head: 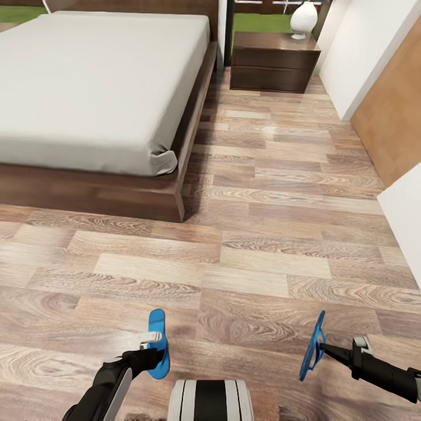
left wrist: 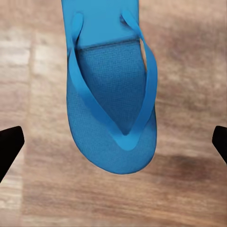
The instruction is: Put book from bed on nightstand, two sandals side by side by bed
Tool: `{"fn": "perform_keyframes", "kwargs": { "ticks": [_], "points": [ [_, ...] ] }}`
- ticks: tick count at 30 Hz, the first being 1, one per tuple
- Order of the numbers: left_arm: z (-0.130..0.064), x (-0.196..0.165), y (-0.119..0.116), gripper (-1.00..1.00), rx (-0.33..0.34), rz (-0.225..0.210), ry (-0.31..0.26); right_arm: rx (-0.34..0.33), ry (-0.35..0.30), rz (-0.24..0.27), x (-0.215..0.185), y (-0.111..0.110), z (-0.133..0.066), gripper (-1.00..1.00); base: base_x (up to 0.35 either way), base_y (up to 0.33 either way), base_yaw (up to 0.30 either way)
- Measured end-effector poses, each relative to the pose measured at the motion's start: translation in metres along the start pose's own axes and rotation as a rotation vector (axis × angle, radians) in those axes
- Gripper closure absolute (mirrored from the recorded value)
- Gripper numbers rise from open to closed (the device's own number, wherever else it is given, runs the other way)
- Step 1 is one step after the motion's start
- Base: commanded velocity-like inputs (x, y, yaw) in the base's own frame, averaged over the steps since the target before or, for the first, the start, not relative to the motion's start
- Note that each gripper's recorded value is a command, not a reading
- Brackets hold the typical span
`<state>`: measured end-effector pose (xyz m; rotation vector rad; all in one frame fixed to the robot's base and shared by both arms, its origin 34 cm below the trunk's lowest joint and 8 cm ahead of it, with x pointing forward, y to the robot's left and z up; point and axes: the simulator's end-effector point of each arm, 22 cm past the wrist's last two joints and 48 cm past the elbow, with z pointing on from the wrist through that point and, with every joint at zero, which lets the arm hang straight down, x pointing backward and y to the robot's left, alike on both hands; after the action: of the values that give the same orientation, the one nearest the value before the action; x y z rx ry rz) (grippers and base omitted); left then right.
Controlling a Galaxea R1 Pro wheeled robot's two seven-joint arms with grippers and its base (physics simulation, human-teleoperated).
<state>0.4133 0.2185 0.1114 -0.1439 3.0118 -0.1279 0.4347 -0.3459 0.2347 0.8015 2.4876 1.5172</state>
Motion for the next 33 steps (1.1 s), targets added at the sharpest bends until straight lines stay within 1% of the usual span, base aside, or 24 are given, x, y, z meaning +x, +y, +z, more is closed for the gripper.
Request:
{"fn": "perform_keyframes", "kwargs": {
  "ticks": [7,8,11,14,30,31,33],
  "points": [
    [0.008,0.012,0.002,-1.00,-0.003,-0.002,0.028,0.007,0.009,0.023,0.004,-0.010,0.001,1.00,0.000,0.000,0.000],
    [0.010,0.014,0.002,-1.00,-0.003,-0.002,0.032,-0.001,0.010,0.027,0.005,-0.010,0.002,1.00,0.000,0.000,0.000],
    [0.013,0.019,0.003,-1.00,-0.005,-0.003,0.044,-0.057,0.011,0.040,0.006,-0.002,0.001,1.00,0.000,0.000,0.000],
    [0.017,0.024,0.004,-1.00,-0.006,-0.005,0.057,-0.084,0.015,0.051,0.008,0.000,0.002,1.00,0.000,0.000,0.000],
    [0.034,0.053,0.009,-1.00,-0.012,-0.009,0.122,-0.061,0.037,0.101,0.020,-0.024,0.008,1.00,0.000,0.000,0.000],
    [0.034,0.053,0.008,-1.00,-0.010,-0.010,0.123,-0.059,0.038,0.104,0.020,-0.026,0.008,1.00,0.000,0.000,0.000],
    [0.031,0.041,0.006,-1.00,-0.004,-0.011,0.099,-0.059,0.039,0.104,0.020,-0.026,0.008,1.00,0.000,0.000,0.000]
  ]
}}
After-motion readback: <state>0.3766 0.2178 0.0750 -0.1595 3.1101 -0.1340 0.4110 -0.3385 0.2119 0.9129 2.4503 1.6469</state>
